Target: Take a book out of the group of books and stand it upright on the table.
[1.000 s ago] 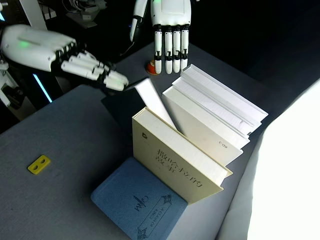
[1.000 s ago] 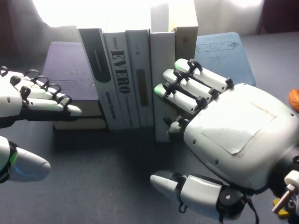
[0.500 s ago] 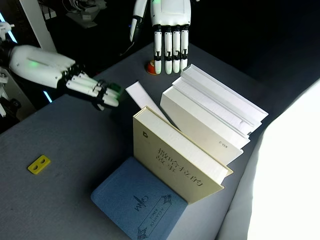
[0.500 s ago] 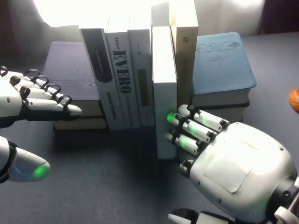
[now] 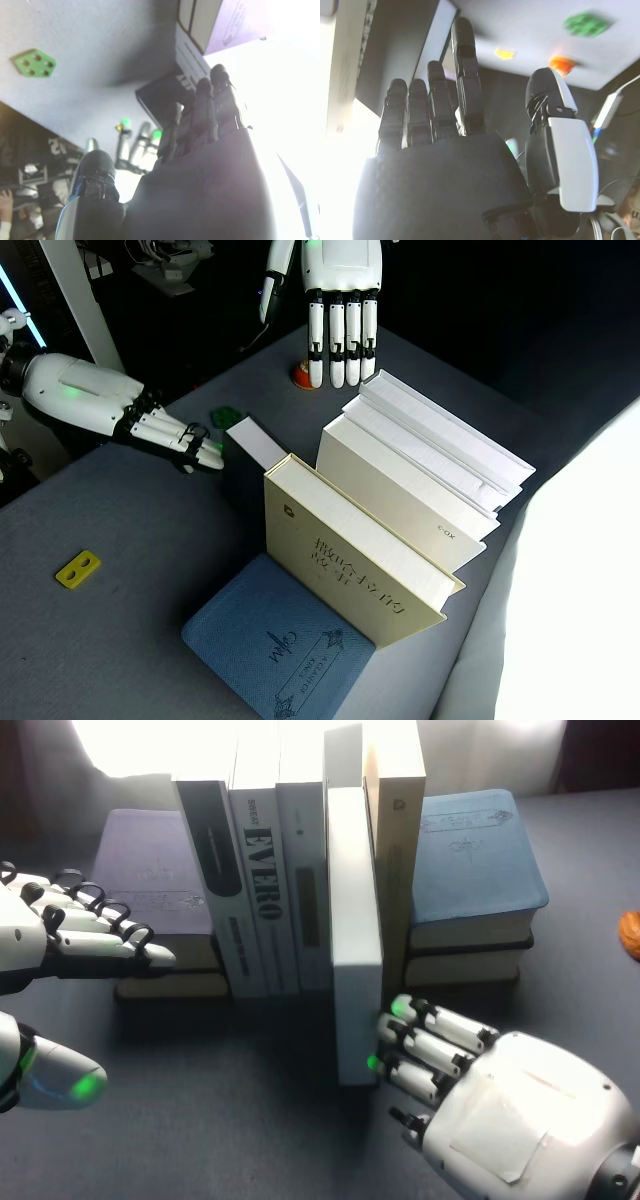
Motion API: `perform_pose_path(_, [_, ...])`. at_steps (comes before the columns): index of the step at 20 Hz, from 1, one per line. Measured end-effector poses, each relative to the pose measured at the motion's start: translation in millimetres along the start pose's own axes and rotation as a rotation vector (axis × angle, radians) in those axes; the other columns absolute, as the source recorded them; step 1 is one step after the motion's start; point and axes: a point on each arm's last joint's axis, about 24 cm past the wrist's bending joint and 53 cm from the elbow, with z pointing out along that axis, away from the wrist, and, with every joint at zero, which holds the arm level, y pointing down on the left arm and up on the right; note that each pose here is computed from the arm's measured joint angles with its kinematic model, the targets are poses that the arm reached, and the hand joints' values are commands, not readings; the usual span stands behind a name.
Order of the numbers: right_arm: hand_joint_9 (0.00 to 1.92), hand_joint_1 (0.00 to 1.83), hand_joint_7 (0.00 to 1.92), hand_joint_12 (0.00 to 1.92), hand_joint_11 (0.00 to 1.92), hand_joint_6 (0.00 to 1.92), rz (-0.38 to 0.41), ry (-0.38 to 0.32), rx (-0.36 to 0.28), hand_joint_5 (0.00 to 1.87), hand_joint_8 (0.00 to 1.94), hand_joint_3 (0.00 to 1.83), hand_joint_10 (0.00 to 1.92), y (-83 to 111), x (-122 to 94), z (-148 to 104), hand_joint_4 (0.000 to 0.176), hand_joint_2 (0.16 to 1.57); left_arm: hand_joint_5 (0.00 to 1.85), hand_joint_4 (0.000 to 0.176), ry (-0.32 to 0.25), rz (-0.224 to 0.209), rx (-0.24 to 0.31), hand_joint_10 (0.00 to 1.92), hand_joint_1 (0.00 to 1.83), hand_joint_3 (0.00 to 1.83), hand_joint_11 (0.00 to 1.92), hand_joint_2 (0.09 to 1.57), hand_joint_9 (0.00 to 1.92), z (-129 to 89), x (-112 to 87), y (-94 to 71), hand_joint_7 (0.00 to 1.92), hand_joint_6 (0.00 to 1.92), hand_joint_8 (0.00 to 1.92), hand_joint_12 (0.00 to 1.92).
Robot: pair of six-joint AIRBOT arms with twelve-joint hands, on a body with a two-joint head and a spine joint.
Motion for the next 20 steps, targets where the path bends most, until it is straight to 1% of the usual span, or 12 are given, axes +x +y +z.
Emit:
perform_pose_path(3, [0.03, 0.0, 0.22, 0.0, 0.01, 0.01, -0.006, -0.03, 0.029, 0.8, 0.02, 0.0, 0.01, -6.6, -8, -4, 0.0, 1.22, 0.01, 0.038, 0.001, 0.0, 0.0, 0.0, 0.0, 0.0, 0.0, 1.28, 0.01, 0, 0.3, 0.1, 0.0, 0.0, 0.0, 0.09])
perform_pose_path(6, [0.02, 0.0, 0.21, 0.01, 0.01, 0.01, 0.005, -0.03, 0.023, 0.8, 0.01, 0.0, 0.01, -0.9, -13, -15, 0.0, 1.22, 0.01, 0.036, 0.001, 0.0, 0.0, 0.0, 0.0, 0.0, 0.0, 1.29, 0.02, 0, 0.4, -0.2, 0.0, 0.0, 0.0, 0.12])
perform_pose_path(8, [0.03, 0.0, 0.2, 0.01, 0.01, 0.0, 0.016, -0.052, 0.017, 0.78, 0.01, 0.0, 0.01, 3.1, -25, -23, 0.0, 1.22, 0.04, 0.038, 0.001, 0.001, 0.0, 0.01, 0.0, 0.0, 0.0, 1.29, 0.04, 0, 0.5, -0.3, 0.02, 0.01, 0.0, 0.23])
perform_pose_path(10, [0.03, 0.01, 0.22, 0.01, 0.01, 0.0, 0.013, -0.095, 0.026, 0.79, 0.01, 0.0, 0.01, 3.2, -41, -31, 0.0, 1.23, 0.04, 0.039, 0.001, 0.001, 0.0, 0.0, 0.0, 0.0, 0.0, 1.3, 0.04, 0, 0.5, -0.3, 0.02, 0.0, 0.0, 0.2])
perform_pose_path(12, [0.05, 0.01, 0.23, 0.02, 0.03, 0.01, 0.01, -0.134, 0.047, 0.79, 0.01, 0.0, 0.02, 0.3, -57, -40, 0.0, 1.23, 0.07, 0.033, 0.002, 0.001, 0.0, 0.02, 0.0, 0.0, 0.0, 1.31, 0.11, 0, 0.8, -0.2, 0.1, 0.01, 0.01, 0.47])
perform_pose_path(13, [0.06, 0.01, 0.24, 0.14, 0.01, 0.0, 0.008, -0.147, 0.055, 0.8, 0.0, 0.0, 0.0, -2.3, -62, -43, 0.0, 1.23, 0.08, 0.032, 0.002, 0.001, 0.0, 0.02, 0.0, 0.0, 0.0, 1.31, 0.13, 0, 0.7, -0.3, 0.12, 0.01, 0.01, 0.51])
perform_pose_path(14, [0.11, 0.0, 0.28, 0.34, 0.0, 0.0, 0.007, -0.158, 0.065, 0.77, 0.01, 0.0, 0.02, -5.5, -67, -45, 0.0, 1.22, 0.14, 0.032, 0.001, 0.0, 0.0, 0.05, 0.0, 0.0, 0.0, 1.31, 0.25, 0, 0.5, -0.3, 0.23, 0.02, 0.02, 0.88])
perform_pose_path(16, [0.19, 0.0, 0.35, 0.59, 0.0, 0.0, 0.014, -0.189, 0.095, 0.76, 0.02, 0.0, 0.04, -18.1, -79, -50, 0.0, 1.22, 0.21, 0.027, 0.002, 0.001, 0.0, 0.07, 0.0, 0.0, 0.0, 1.31, 0.34, 0, 0.8, -0.2, 0.31, 0.03, 0.02, 1.12])
perform_pose_path(17, [0.36, 0.02, 0.5, 1.05, 0.0, 0.01, 0.018, -0.205, 0.113, 0.74, 0.05, 0.0, 0.11, -24.8, -85, -52, 0.0, 1.22, 0.32, 0.023, 0.003, 0.001, -0.001, 0.12, 0.01, 0.0, 0.0, 1.3, 0.45, 0, 0.9, -0.1, 0.47, 0.06, 0.07, 1.36])
perform_pose_path(18, [0.5, 0.03, 0.62, 1.34, 0.0, 0.02, 0.025, -0.215, 0.123, 0.76, 0.08, 0.0, 0.18, -28.9, -89, -53, 0.0, 1.21, 0.42, 0.021, 0.003, 0.001, 0.0, 0.2, 0.04, 0.0, 0.01, 1.29, 0.52, 0, 0.9, -0.2, 0.59, 0.05, 0.07, 1.49])
perform_pose_path(19, [0.56, 0.03, 0.73, 1.51, 0.0, 0.04, 0.026, -0.236, 0.126, 0.8, 0.05, 0.0, 0.34, -30.9, -96, -55, 0.0, 1.21, 0.52, 0.009, 0.002, 0.001, 0.0, 0.36, 0.09, 0.0, 0.06, 1.27, 0.56, 0, 0.7, -0.2, 0.69, 0.03, 0.06, 1.54])
perform_pose_path(20, [0.56, 0.01, 0.84, 1.64, 0.07, 0.07, 0.02, -0.26, 0.12, 0.83, 0.08, 0.0, 0.68, -30.9, -104, -57, 0.0, 1.22, 0.62, 0.0, 0.001, 0.0, 0.0, 0.54, 0.14, 0.0, 0.16, 1.26, 0.6, 0, 0.5, -0.2, 0.79, 0.04, 0.08, 1.53])
